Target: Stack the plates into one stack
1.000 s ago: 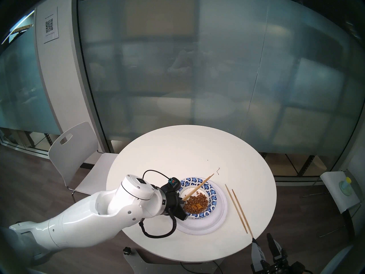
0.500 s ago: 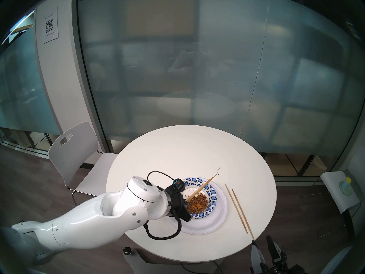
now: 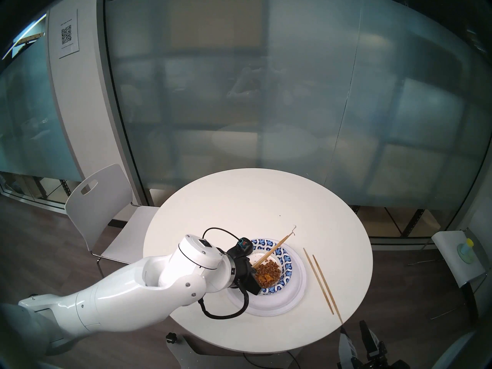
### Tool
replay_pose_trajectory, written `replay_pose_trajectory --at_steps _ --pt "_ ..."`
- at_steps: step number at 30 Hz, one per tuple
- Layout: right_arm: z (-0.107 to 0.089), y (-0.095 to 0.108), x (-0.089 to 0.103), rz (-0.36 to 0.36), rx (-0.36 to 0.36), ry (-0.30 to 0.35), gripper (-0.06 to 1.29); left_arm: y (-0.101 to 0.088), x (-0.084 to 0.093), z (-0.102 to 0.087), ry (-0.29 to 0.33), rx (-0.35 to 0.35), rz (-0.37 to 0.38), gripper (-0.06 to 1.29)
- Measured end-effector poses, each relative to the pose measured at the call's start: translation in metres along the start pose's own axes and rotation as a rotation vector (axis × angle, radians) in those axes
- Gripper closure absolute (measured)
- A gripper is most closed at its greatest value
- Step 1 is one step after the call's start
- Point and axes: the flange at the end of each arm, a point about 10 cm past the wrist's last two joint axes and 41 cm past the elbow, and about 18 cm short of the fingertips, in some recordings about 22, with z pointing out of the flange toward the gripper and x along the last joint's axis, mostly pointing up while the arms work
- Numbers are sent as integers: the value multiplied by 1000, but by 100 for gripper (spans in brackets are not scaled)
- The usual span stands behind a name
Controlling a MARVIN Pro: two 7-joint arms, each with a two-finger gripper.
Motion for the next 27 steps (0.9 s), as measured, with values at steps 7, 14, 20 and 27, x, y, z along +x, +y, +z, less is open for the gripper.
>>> replay_pose_trajectory --at_steps 7,14,20,27 --pt "0 1 0 2 0 3 1 1 -1 2 -9 1 6 102" --pt "1 2 1 3 4 7 1 2 -2 4 -16 4 12 100" --pt "3 3 1 5 10 9 1 1 -4 7 -25 7 22 97" --pt "4 3 1 8 11 10 1 2 -6 10 -29 8 31 92"
